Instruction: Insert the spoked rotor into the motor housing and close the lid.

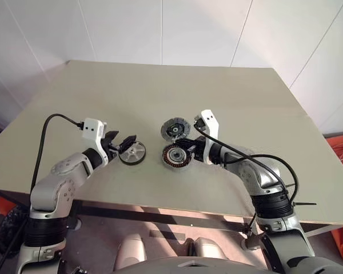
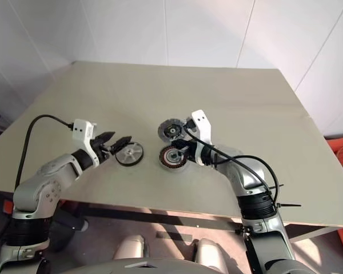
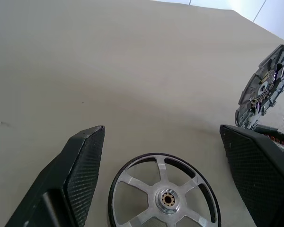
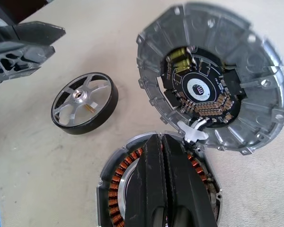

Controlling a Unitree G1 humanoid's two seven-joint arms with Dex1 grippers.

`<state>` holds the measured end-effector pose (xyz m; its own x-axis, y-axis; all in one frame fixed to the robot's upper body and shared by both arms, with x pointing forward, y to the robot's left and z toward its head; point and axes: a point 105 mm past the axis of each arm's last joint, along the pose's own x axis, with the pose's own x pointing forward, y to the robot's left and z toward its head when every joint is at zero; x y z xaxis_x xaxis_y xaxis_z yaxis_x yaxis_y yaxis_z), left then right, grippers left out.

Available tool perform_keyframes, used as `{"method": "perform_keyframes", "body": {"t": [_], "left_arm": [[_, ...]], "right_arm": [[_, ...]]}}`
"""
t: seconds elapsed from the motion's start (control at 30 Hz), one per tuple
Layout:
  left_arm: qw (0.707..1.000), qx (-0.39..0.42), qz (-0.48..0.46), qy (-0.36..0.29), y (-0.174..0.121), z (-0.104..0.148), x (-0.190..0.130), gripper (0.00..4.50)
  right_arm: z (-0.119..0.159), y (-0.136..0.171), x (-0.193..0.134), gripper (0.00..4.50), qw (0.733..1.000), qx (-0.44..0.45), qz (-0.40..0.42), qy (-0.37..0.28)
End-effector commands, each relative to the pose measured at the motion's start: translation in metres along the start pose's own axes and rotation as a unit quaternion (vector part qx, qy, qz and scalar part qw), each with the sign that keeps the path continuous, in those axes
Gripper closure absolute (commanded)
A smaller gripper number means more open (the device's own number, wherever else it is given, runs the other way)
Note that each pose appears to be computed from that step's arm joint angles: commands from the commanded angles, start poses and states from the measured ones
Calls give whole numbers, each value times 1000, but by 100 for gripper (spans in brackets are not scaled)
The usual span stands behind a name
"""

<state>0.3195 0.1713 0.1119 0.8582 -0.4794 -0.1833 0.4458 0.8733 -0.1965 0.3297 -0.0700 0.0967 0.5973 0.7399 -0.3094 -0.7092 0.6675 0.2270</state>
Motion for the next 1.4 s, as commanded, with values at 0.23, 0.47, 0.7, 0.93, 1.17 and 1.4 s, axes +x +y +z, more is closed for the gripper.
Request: {"method": "perform_keyframes", "body": {"t": [0.23,0.47,0.7,0.93,1.17,1.4], "left_arm": [[999,-8,15,42,25,-3,-26,38],[997,-37,-3,73,36,-14,-34,38],[992,-103,-19,73,24,-10,-19,1],[979,-167,-29,117,19,-14,-25,1],[964,-237,-35,118,17,-18,-33,1],[949,-280,-31,143,9,-36,-29,1]], "right_arm": [[23,-37,-33,447,996,-46,-70,-24],[27,-38,-35,447,996,-48,-75,-30],[28,-38,-35,450,996,-47,-75,-33],[28,-39,-35,450,995,-45,-79,-34],[27,-40,-35,450,995,-43,-80,-32],[28,-41,-35,450,995,-42,-82,-32]]}}
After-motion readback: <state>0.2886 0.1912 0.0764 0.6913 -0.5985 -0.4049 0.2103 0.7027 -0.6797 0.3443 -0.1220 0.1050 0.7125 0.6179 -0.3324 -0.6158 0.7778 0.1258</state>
